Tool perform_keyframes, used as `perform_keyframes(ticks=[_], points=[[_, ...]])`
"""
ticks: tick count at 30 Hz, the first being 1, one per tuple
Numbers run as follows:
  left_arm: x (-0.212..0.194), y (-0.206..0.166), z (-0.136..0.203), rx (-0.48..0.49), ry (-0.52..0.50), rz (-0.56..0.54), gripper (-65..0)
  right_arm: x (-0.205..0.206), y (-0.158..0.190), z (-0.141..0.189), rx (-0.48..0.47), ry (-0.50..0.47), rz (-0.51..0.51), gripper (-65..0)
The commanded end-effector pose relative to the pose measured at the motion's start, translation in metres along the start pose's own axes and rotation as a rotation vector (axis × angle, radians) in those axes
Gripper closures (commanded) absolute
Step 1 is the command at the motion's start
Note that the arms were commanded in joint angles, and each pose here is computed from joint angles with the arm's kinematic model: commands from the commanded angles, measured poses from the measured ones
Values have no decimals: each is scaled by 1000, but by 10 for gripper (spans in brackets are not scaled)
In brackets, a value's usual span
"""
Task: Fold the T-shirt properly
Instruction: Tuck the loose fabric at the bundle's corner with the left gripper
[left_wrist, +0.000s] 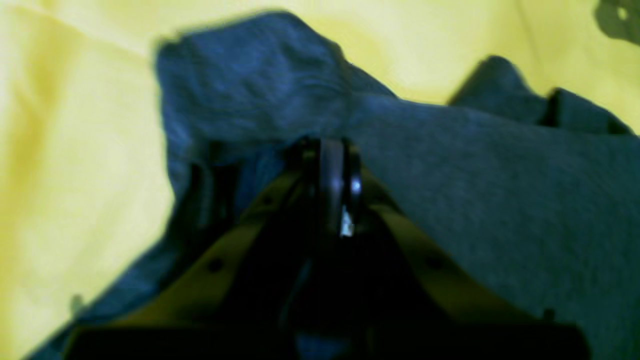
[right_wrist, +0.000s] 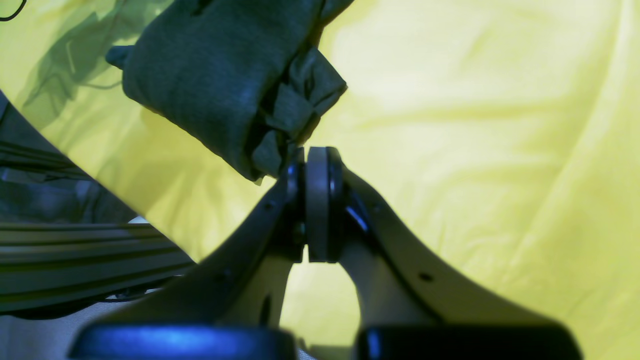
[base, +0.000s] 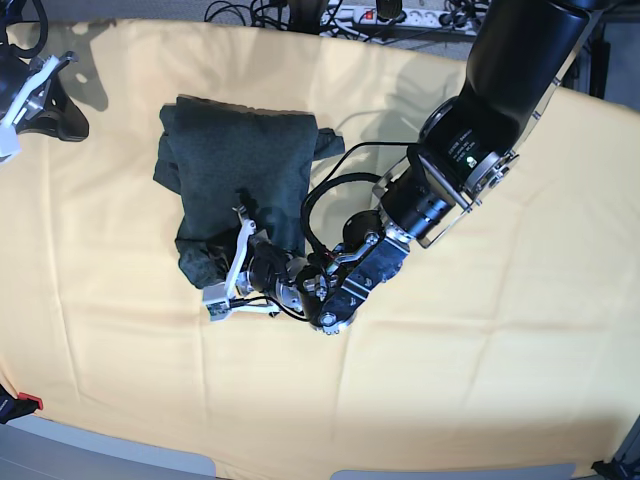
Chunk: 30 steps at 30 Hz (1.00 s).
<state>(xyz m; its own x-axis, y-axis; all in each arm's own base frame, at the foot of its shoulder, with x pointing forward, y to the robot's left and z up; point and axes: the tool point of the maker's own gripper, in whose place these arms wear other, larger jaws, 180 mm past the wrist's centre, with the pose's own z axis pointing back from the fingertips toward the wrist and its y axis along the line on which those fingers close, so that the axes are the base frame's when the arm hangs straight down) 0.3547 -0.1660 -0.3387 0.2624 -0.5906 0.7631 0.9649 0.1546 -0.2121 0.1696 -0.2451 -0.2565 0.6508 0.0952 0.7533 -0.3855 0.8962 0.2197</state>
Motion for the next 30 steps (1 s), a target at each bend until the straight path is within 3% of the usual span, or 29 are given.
perform_keyframes(ticks=[1,4,9,11,13,15,20,21,24,30], points=[[37,3,8,9,-78,-58,0,10,1,4,3,-30,30,0],[47,19,14,88,-93,-111,0,10,1,4,3,-30,30,0],[50,109,47,629,-99,-80,0,10,1,4,3,-30,30,0],[51,120,56,695,-107,-55,0,10,1,4,3,-30,30,0],[52,116,54,667,-92,-66,0,10,1,4,3,-30,30,0],[57,99,45,550,-87,-86,0,10,1,4,3,-30,30,0],[73,10,23,62,-102,-166,0,9,2,4,4,-25,28,0],[75,0,22,17,-103,-158,0,9,2,4,4,-25,27,0],[79,-20,13,-62,-108,-100,0,9,2,4,4,-25,28,0],[53,-31,-11,-61,-52,-107,0,9,2,4,4,-25,28,0]])
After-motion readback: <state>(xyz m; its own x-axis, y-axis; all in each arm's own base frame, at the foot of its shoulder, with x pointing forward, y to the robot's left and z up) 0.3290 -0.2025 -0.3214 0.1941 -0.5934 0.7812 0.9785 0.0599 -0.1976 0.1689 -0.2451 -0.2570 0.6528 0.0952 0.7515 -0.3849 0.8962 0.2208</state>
